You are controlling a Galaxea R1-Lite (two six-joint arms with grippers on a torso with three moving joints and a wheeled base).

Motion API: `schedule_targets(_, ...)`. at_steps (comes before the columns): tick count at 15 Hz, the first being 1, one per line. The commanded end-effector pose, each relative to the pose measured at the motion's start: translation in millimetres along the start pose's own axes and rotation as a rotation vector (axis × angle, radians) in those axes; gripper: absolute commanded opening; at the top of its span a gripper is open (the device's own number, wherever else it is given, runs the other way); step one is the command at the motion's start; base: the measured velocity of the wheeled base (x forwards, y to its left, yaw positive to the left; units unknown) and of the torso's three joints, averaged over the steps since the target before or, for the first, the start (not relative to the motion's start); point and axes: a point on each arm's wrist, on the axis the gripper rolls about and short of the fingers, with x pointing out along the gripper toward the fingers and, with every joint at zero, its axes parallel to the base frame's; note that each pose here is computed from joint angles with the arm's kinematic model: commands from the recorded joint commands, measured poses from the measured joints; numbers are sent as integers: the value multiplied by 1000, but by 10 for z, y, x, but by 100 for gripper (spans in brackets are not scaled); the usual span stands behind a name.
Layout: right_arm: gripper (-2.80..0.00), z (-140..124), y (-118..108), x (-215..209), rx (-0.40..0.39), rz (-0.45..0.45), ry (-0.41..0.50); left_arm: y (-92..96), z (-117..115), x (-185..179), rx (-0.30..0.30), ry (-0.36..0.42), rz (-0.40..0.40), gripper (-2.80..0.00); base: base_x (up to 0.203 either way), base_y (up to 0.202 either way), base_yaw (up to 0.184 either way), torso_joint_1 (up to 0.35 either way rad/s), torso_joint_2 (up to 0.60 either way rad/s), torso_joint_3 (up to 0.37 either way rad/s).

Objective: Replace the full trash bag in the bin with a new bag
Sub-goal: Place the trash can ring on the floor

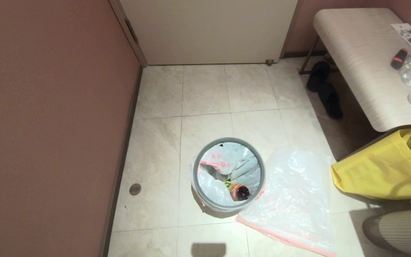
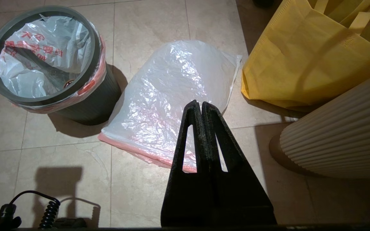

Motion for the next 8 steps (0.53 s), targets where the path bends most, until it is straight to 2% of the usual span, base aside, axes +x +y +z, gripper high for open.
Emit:
schedule_targets(1, -280, 1, 0, 0, 0, 0, -1, 0, -1, 1, 0, 2, 0, -280, 0, 0, 0, 0, 0, 0)
schedule_targets(8, -280, 0, 0, 1, 0, 0, 2, 0, -1, 1, 1, 2, -1, -280, 0, 0, 0, 0, 0, 0)
